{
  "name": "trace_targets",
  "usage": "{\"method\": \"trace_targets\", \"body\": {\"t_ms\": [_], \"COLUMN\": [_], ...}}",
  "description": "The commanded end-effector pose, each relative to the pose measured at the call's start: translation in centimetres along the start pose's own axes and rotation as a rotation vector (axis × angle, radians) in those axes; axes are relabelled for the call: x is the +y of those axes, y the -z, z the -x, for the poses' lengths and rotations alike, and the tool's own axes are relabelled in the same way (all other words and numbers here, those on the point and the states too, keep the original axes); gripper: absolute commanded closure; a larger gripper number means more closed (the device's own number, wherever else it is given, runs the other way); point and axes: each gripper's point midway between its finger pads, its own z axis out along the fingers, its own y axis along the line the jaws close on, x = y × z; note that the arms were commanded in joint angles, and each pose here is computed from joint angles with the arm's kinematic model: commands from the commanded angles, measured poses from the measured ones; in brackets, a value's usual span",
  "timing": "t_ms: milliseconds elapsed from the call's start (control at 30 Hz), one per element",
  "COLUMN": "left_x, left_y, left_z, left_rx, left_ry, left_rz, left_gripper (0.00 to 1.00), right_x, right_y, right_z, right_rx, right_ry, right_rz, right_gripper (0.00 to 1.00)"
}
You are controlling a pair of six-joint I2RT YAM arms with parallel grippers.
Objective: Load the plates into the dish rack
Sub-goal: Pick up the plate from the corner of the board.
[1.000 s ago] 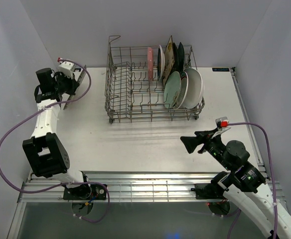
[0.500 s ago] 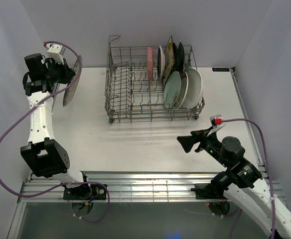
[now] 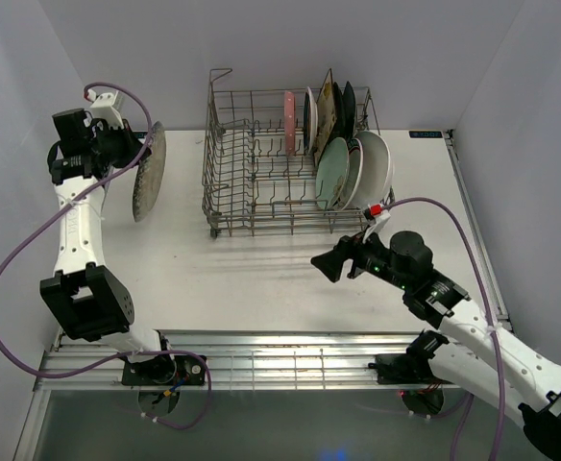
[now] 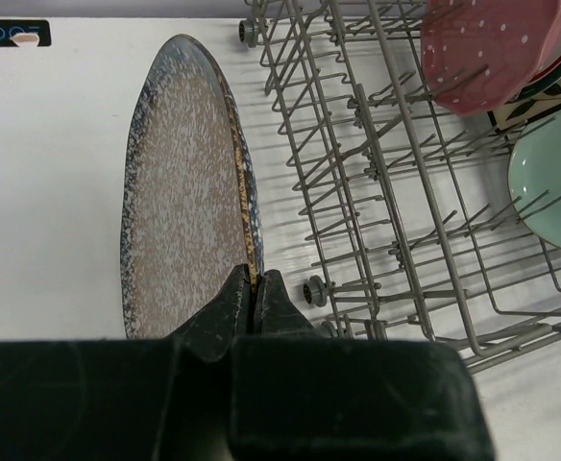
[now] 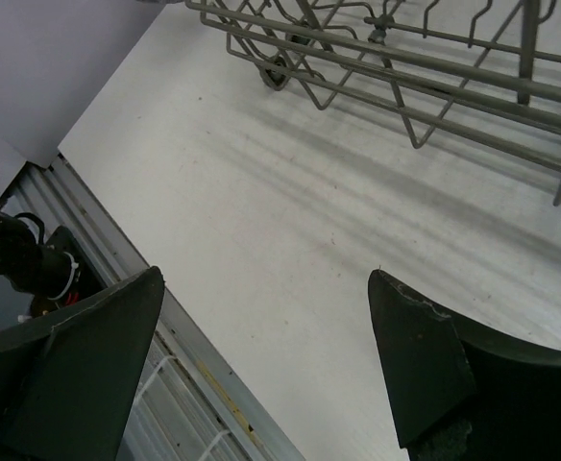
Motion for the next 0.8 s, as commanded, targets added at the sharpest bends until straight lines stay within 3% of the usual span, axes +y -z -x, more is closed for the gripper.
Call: {"method": "trace_targets", "body": {"t_ms": [0, 433, 767], "left_x": [-1.5, -0.7, 0.4], "left_y": [2.3, 1.6, 0.9], "left_z": [7.0, 5.5, 4.4], "left_rx": [-0.248, -0.244, -0.217], "left_ry": [-0.127, 0.022, 0.153], "left_rz": [-0.029, -0.028, -0.030], "left_gripper": [1.00, 1.00, 1.00], "right_x": [3.9, 11.3, 16.1], "right_y": [-0.9, -8.6, -18.6], "right_z": [4.8, 4.3, 1.1], "right_rx": [-0.114, -0.068, -0.052], "right_ry": [0.070, 0.185, 0.312], "right_rz": [0.134, 0.129, 0.046], "right_gripper": [0.08, 0.05, 0.05]}}
